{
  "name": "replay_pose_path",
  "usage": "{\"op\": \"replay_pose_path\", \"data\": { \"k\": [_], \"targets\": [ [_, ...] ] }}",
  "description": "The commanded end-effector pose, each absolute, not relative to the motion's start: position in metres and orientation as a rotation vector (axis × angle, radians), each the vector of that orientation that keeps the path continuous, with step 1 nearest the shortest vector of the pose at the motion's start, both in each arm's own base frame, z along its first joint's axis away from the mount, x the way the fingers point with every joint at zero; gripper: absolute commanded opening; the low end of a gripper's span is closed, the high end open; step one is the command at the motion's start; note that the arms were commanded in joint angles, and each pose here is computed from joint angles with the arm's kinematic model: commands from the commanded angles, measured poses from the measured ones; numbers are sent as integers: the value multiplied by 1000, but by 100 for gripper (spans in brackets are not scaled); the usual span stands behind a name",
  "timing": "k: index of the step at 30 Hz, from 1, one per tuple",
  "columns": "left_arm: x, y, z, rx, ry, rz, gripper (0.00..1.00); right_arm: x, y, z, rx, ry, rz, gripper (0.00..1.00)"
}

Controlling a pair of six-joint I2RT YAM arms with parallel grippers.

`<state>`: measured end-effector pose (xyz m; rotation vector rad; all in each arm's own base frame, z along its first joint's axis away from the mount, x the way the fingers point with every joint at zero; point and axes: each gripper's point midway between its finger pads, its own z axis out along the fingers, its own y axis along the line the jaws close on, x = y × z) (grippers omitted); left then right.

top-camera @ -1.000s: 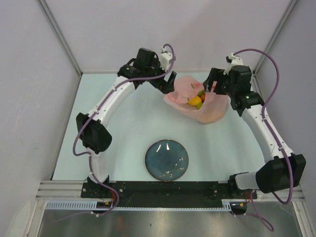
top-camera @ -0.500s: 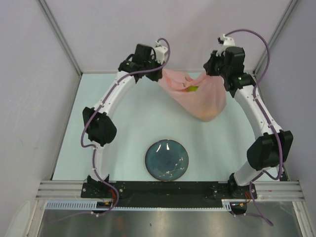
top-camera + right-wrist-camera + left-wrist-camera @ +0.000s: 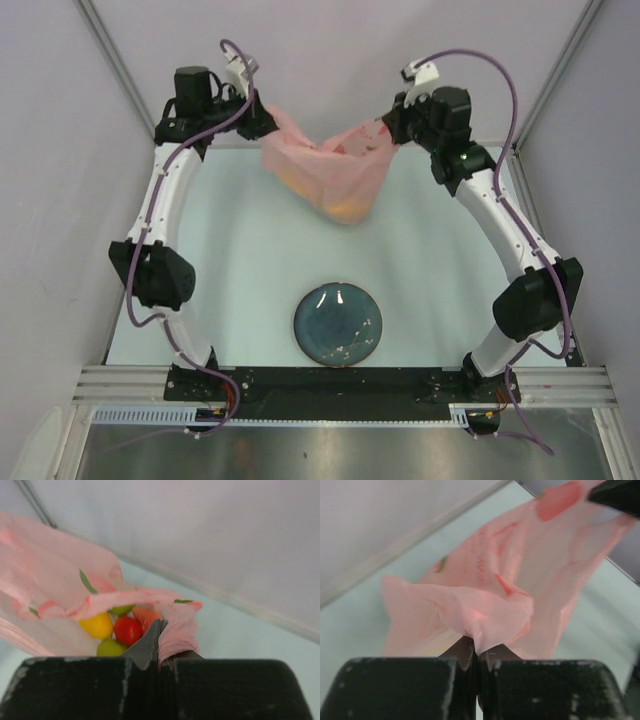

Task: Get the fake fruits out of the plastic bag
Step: Adjust the plastic bag at the center of the board.

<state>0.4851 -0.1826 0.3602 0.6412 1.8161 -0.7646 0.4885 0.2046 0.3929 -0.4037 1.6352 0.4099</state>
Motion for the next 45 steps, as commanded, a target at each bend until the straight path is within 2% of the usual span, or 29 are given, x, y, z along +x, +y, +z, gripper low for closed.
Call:
{"op": "replay_pose_path", "data": {
  "k": [1, 3, 6, 10, 12, 14, 18, 23, 25, 26, 27, 28, 29, 30, 31, 33, 36, 38, 39, 40, 42, 43, 45],
  "targets": [
    [412, -195, 338, 795, 1826, -1079, 0, 448, 228, 343, -513, 1719, 461, 0],
    [390, -189, 306, 788, 1919, -1111, 0, 430, 240, 306, -542, 1791, 494, 0],
    [372, -176, 269, 793, 2018, -1117, 0, 413, 252, 281, -573, 1845, 538, 0],
    [344, -154, 247, 909, 2120, -1126, 0, 406, 255, 285, -585, 1838, 529, 3],
    [315, -149, 249, 917, 2209, -1251, 0, 409, 247, 291, -565, 1827, 481, 4],
    [307, -143, 243, 898, 2212, -1291, 0, 406, 241, 297, -564, 1818, 459, 4],
    [293, -133, 252, 878, 2067, -1339, 0, 403, 240, 288, -574, 1837, 461, 3],
    [301, -137, 253, 851, 2029, -1406, 0, 404, 251, 279, -592, 1847, 488, 6],
    [308, -135, 256, 880, 2009, -1343, 35, 402, 254, 278, -610, 1845, 487, 8],
    [307, -133, 262, 888, 2001, -1290, 45, 400, 254, 278, -612, 1844, 485, 16],
    [309, -127, 263, 842, 2068, -1230, 67, 399, 254, 280, -618, 1839, 485, 20],
    [325, -121, 268, 849, 2030, -1116, 78, 397, 253, 279, -620, 1841, 481, 26],
    [326, -115, 278, 825, 2041, -1011, 86, 396, 252, 279, -619, 1841, 475, 36],
    [334, -104, 280, 747, 2108, -896, 93, 393, 249, 285, -617, 1830, 472, 40],
    [339, -97, 287, 731, 2105, -820, 93, 391, 246, 286, -615, 1828, 464, 45],
    [342, -91, 321, 719, 2037, -701, 94, 384, 241, 287, -613, 1820, 459, 46],
    [329, -99, 359, 758, 1927, -705, 86, 375, 237, 283, -612, 1827, 460, 47],
    [312, -116, 378, 815, 1843, -826, 82, 374, 236, 279, -608, 1835, 466, 48],
    [303, -130, 373, 855, 1856, -884, 75, 374, 235, 278, -608, 1837, 466, 48],
    [301, -133, 366, 878, 1890, -872, 72, 374, 236, 277, -609, 1837, 470, 48],
    [279, -169, 336, 1100, 1941, -895, 61, 374, 238, 278, -609, 1831, 478, 48],
    [284, -167, 311, 1144, 2033, -784, 60, 374, 238, 278, -610, 1833, 482, 48],
    [283, -184, 295, 1263, 2018, -689, 59, 373, 239, 278, -608, 1835, 487, 48]
  ]
}}
